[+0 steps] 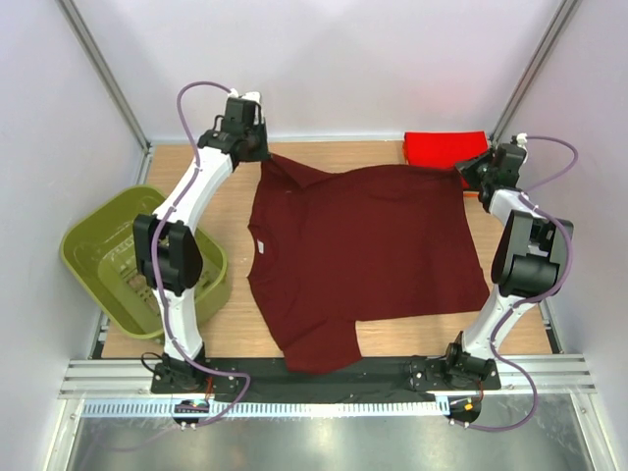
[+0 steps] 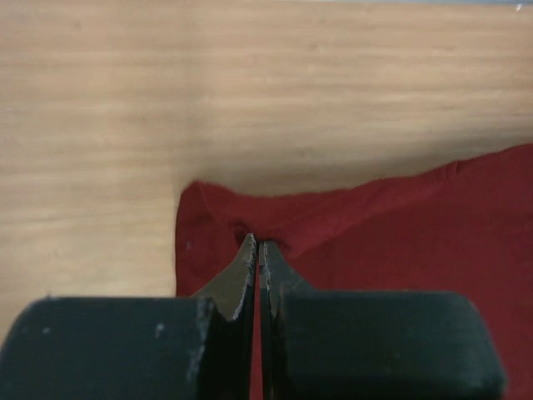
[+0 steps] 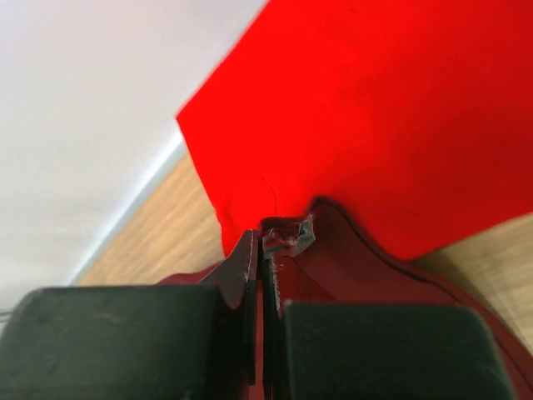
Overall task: Fold and stack the t-shirts
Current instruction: Fold the tshirt
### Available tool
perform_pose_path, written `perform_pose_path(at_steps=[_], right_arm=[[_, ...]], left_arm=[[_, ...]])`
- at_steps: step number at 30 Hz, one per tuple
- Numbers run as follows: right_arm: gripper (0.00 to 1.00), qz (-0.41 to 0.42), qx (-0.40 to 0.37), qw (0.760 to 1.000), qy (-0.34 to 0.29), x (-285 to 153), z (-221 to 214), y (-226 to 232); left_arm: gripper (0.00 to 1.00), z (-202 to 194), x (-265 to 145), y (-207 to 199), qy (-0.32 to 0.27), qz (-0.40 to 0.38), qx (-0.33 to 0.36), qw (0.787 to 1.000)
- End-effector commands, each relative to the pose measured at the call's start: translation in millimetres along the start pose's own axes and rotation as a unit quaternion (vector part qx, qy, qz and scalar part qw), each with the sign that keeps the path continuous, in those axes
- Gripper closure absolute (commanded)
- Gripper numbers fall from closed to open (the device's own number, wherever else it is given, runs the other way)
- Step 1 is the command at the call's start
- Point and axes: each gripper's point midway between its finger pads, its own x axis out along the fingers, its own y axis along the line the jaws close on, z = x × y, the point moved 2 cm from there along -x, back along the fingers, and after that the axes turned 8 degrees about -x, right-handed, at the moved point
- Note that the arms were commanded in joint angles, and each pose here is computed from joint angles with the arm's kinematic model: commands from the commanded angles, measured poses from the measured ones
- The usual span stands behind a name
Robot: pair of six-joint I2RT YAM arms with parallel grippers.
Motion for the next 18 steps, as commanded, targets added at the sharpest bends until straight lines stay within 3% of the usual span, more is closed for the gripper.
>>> perform_pose_path(at_steps=[1, 7, 18], right_arm=[[0.99, -0.006, -0.032, 0.999, 0.000, -12, 16, 7], [0.99, -0.053, -0.040, 0.997, 0.023, -22, 13, -16], [0.99, -0.089, -0.047, 0.992, 0.080, -39, -4, -37]], left_arm=[[1.00, -12, -41, 2, 0.037, 0.024, -0.047, 0.998], [1.00, -50, -63, -11, 0.113, 0.004, -0.102, 0.988], [1.00, -104, -97, -2, 0.191, 0.069, -0.070, 0.977]])
